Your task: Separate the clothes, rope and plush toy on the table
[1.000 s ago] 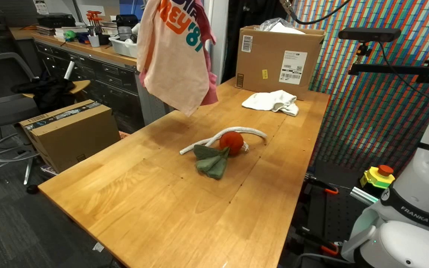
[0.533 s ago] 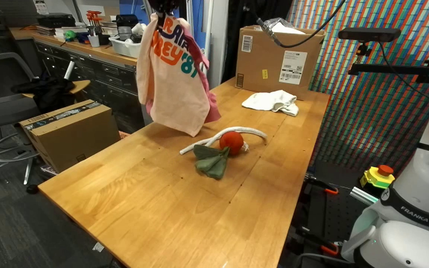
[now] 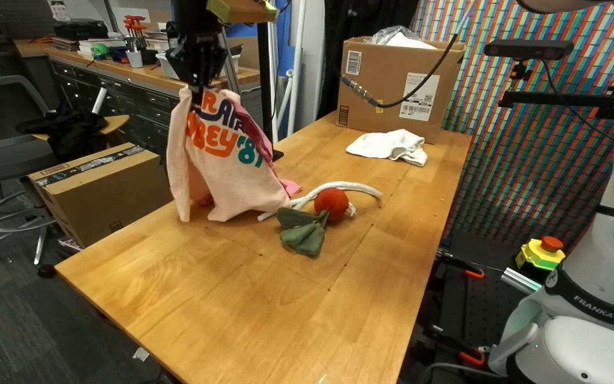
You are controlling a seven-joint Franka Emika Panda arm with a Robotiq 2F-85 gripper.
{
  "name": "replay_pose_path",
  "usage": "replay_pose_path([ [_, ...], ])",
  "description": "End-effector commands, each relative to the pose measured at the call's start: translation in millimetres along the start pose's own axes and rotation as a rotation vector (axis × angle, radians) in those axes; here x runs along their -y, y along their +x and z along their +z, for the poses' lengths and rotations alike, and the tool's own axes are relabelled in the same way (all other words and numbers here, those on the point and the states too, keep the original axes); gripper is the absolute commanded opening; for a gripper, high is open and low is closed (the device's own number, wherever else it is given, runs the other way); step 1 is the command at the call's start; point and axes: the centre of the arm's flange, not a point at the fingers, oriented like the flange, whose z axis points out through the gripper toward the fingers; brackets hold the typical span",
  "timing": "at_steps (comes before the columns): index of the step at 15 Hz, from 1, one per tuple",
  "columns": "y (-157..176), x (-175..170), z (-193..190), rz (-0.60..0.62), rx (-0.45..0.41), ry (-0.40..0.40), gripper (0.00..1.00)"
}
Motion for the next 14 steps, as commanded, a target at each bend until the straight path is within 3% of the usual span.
replay_pose_path([
  [1,14,23,30,-0.09,0.035,0.098,0.06],
  [5,11,48,69,-0.168,0.088,0.162,0.06],
  [10,11,67,86,-0.236,0.097,0.204,0.07],
  [11,11,68,87,-0.241,0.096,0.208,0.37],
  [12,11,68,84,-0.25,0.096,0.212,0.38],
  [14,10,68,83,-0.261,0.088,0.206,0.52],
])
